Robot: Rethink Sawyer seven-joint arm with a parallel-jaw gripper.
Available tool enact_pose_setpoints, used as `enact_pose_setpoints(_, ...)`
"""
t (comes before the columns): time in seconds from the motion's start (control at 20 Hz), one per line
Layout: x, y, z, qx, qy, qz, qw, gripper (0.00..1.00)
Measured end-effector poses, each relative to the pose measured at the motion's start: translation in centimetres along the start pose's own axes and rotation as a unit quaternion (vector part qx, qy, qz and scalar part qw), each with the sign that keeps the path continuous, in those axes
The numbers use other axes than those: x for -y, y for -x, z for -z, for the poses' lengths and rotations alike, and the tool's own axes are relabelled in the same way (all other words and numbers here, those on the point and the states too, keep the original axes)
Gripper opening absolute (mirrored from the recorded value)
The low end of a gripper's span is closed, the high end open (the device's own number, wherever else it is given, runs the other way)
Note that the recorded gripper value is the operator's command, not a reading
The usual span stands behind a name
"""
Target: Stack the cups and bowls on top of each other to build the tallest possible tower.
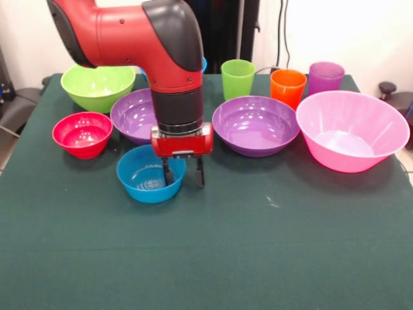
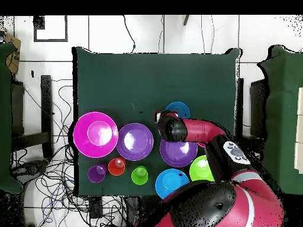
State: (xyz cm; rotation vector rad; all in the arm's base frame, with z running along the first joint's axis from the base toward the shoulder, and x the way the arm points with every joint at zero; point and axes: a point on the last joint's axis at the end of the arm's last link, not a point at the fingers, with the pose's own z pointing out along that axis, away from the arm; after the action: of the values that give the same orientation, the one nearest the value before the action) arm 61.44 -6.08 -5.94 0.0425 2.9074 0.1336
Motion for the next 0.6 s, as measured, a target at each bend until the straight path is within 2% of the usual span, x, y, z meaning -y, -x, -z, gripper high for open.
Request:
enact_pose_setpoints(0.4,-1.7,-0.3,-0.1,0.012,0.002,-0.036,0.9993,1.0)
enact_pose_setpoints(0.6,-2.3,-0.5,-0.1,0.011,0.005,-0.045,0.9989,1.0)
